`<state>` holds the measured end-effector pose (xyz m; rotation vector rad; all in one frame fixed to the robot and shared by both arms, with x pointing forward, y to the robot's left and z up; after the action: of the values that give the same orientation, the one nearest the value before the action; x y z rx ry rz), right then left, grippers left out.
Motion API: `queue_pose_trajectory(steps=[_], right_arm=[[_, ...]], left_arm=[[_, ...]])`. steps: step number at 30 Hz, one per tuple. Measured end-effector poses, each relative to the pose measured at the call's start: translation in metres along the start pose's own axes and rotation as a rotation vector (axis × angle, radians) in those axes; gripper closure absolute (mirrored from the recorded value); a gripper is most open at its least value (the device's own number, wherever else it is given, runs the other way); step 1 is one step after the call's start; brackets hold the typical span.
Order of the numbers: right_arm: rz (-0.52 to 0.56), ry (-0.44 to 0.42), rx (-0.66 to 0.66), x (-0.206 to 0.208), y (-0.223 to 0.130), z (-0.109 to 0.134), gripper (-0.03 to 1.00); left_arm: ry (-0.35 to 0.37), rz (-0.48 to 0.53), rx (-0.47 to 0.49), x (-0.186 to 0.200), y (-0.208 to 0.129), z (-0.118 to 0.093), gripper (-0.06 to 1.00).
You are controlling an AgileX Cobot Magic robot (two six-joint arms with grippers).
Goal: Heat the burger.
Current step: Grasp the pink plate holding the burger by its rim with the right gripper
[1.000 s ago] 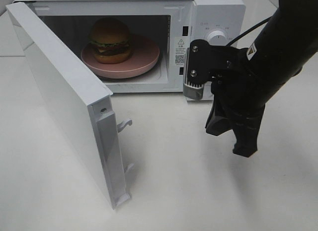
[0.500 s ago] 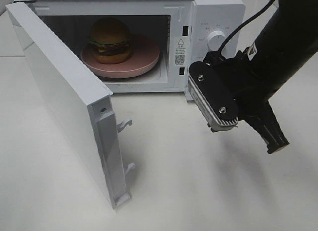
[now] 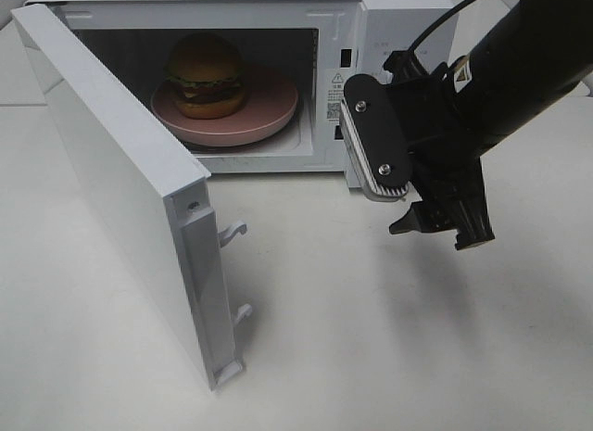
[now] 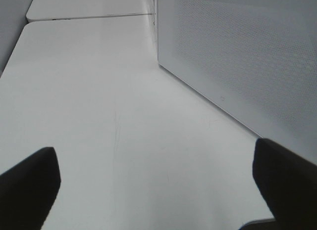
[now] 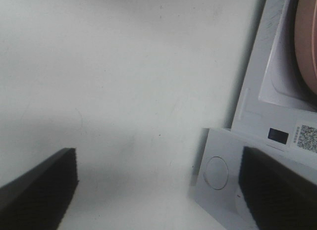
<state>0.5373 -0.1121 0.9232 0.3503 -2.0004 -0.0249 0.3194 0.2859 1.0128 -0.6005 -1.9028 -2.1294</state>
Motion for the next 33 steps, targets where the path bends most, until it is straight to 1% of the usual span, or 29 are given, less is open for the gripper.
queue_pose_trajectory(steps=[1,4,6,8,9,12,14,16,17,20,22,24,25,26,27,28,30,33], right_arm=[[-0.003,-0.009,-0.006,0.000,0.000,-0.002,0.03],[-0.003,-0.011,-0.008,-0.001,0.001,-0.002,0.02],[-0.008,-0.022,-0.015,-0.002,0.003,-0.009,-0.02],[-0.011,-0.030,-0.014,-0.001,0.005,-0.012,-0.02],[-0.014,-0.043,-0.002,-0.003,0.009,-0.017,-0.02],[-0.014,-0.046,0.009,-0.004,0.011,-0.019,-0.02],[-0.018,-0.054,0.048,-0.010,0.023,-0.028,-0.02],[-0.018,-0.054,0.055,-0.012,0.025,-0.029,-0.02],[-0.023,-0.059,0.064,-0.017,0.030,-0.034,-0.01],[-0.024,-0.061,0.069,-0.020,0.032,-0.036,-0.01],[-0.034,-0.076,0.089,-0.028,0.043,-0.045,0.00],[-0.038,-0.081,0.090,-0.029,0.045,-0.047,0.00],[-0.044,-0.094,0.103,-0.033,0.051,-0.052,0.00],[-0.044,-0.094,0.103,-0.033,0.051,-0.052,0.00],[-0.051,-0.115,0.106,-0.036,0.054,-0.059,0.01],[-0.051,-0.115,0.106,-0.036,0.054,-0.059,0.01],[-0.056,-0.137,0.113,-0.041,0.057,-0.066,0.02],[-0.059,-0.146,0.116,-0.049,0.059,-0.071,0.02]], left_arm=[[0.000,0.000,0.000,0.000,0.000,0.000,-0.03],[0.000,0.000,0.000,0.000,0.000,0.000,-0.03],[0.000,0.000,0.000,0.000,0.000,0.000,-0.03],[0.000,0.000,0.000,0.000,0.000,0.000,-0.03],[0.000,0.000,0.000,0.000,0.000,0.000,-0.03],[0.000,0.000,0.000,0.000,0.000,0.000,-0.03],[0.000,0.000,0.000,0.000,0.000,0.000,-0.03],[0.000,0.000,0.000,0.000,0.000,0.000,-0.03],[0.000,0.000,0.000,0.000,0.000,0.000,-0.03],[0.000,0.000,0.000,0.000,0.000,0.000,-0.03],[0.000,0.000,0.000,0.000,0.000,0.000,-0.03],[0.000,0.000,0.000,0.000,0.000,0.000,-0.03],[0.000,0.000,0.000,0.000,0.000,0.000,-0.03],[0.000,0.000,0.000,0.000,0.000,0.000,-0.03],[0.000,0.000,0.000,0.000,0.000,0.000,-0.03],[0.000,0.000,0.000,0.000,0.000,0.000,-0.03],[0.000,0.000,0.000,0.000,0.000,0.000,-0.03],[0.000,0.000,0.000,0.000,0.000,0.000,-0.03]])
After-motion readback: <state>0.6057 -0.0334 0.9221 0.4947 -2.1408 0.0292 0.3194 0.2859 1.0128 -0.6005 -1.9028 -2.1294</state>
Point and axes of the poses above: a point on each arm's last joint axis where the gripper is mounted, x pointing back along that axis away from the gripper, z along the wrist's bending axis when the last joint is at zero, y = z × x, the point moved 10 cm from there along -x, pointing out along that axis toward the gripper, and after that the axes turned 5 degrees about -x, right-handed, at the moved point
